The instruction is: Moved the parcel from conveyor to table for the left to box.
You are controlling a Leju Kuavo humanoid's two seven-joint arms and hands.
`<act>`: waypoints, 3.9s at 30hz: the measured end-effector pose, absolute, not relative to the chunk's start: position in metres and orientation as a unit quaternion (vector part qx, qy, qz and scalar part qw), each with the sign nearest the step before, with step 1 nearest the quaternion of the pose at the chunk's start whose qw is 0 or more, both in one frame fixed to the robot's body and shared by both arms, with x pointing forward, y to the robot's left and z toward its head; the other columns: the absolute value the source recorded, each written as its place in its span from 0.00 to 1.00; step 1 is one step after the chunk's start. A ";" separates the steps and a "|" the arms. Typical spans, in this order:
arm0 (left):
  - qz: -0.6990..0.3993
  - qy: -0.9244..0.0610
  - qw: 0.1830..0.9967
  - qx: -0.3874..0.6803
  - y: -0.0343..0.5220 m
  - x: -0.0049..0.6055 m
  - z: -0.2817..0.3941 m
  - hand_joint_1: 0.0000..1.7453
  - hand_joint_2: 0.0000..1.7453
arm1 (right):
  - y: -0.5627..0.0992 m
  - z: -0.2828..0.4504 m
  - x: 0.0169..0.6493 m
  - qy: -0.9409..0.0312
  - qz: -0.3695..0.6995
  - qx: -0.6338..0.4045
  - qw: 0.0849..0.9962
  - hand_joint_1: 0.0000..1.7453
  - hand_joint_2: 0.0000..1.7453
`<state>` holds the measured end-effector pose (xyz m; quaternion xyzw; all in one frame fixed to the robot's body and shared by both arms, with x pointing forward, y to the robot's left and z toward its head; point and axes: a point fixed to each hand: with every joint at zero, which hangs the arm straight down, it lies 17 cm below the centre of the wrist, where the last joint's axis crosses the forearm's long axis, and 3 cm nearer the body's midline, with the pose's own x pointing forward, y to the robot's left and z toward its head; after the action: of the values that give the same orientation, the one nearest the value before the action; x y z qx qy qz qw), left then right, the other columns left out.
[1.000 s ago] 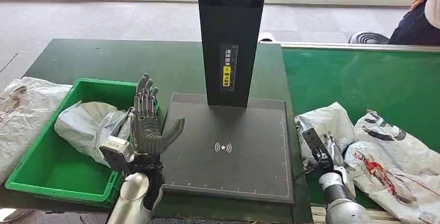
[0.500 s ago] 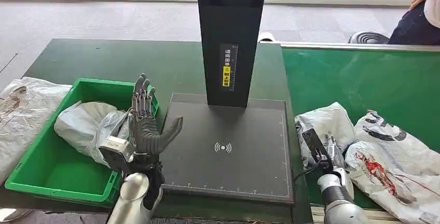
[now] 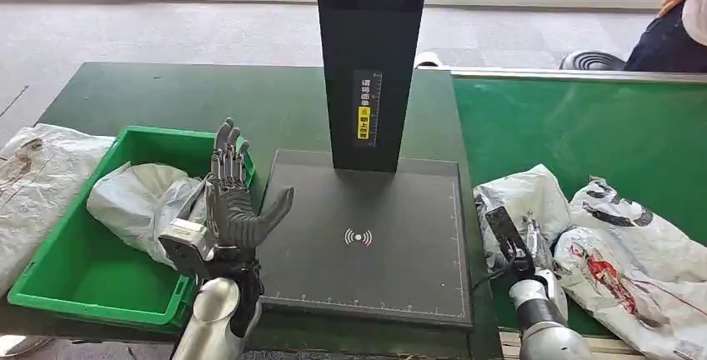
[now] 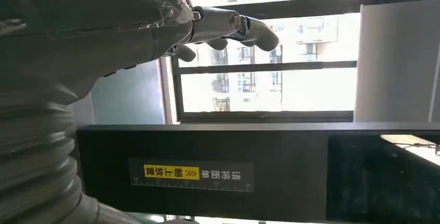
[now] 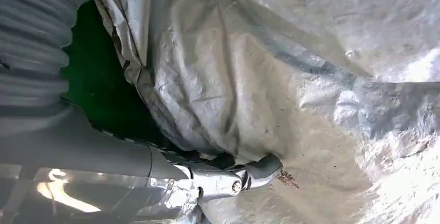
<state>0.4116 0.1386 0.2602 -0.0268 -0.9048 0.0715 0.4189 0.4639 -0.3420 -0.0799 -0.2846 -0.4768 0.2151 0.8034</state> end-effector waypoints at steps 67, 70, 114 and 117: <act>0.077 -0.900 0.428 -0.023 0.140 0.404 0.251 0.00 1.00 | -0.335 -0.073 0.470 -0.479 0.224 -0.299 0.795 1.00 1.00; 0.077 -0.900 0.428 -0.023 0.140 0.404 0.252 0.00 1.00 | -0.334 -0.073 0.471 -0.479 0.226 -0.298 0.794 1.00 1.00; 0.072 -0.903 0.423 -0.008 0.147 0.398 0.253 0.00 1.00 | -0.304 0.066 0.456 -0.710 0.089 -0.392 0.578 1.00 1.00; 0.072 -0.903 0.424 -0.007 0.148 0.397 0.251 0.00 1.00 | -0.287 0.082 0.452 -0.728 0.093 -0.387 0.558 1.00 1.00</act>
<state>0.3972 0.1477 0.2510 -0.0073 -0.9027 0.0721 0.4242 0.4515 -0.2875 0.0815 -0.3866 -0.7280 0.0933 0.5584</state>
